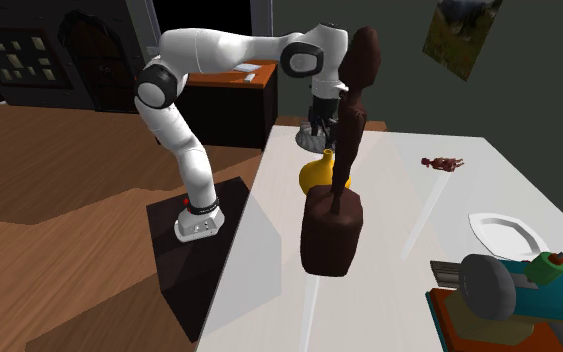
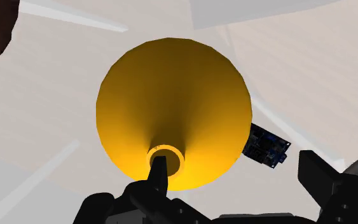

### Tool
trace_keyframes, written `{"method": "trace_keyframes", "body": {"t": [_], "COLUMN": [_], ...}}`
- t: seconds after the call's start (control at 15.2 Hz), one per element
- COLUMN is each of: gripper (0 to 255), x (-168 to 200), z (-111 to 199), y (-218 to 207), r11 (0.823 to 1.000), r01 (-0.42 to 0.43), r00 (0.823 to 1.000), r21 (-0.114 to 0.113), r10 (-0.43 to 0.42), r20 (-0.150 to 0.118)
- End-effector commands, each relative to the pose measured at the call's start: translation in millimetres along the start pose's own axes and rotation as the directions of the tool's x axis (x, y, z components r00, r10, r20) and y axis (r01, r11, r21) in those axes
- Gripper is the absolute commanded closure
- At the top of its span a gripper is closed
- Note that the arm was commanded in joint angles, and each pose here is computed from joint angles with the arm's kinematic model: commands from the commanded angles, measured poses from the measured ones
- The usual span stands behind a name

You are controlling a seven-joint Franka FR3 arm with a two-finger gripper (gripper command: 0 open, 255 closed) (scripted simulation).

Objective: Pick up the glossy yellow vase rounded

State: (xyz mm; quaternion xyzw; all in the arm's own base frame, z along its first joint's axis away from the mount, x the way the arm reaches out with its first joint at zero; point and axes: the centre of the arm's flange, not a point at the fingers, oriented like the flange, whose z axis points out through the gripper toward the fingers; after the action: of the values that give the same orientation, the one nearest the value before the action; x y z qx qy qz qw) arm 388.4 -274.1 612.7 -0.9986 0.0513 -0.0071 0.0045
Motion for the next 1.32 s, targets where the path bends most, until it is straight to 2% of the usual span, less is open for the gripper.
{"method": "trace_keyframes", "body": {"t": [0.0,0.13,0.73,0.79,1.25], "gripper": [0,0,0,255,255], "x": [7,13,12,12,12], "z": [-5,-9,31,31,31], "y": [25,45,45,44,44], "r11": [1.000,1.000,1.000,1.000,1.000], "r01": [-0.006,-0.013,-0.013,-0.013,-0.013], "r00": [1.000,1.000,1.000,1.000,1.000], "r21": [-0.006,-0.010,-0.010,-0.009,-0.009], "r10": [0.006,0.013,0.013,0.013,0.013], "r20": [-0.001,-0.002,-0.002,-0.002,-0.002]}}
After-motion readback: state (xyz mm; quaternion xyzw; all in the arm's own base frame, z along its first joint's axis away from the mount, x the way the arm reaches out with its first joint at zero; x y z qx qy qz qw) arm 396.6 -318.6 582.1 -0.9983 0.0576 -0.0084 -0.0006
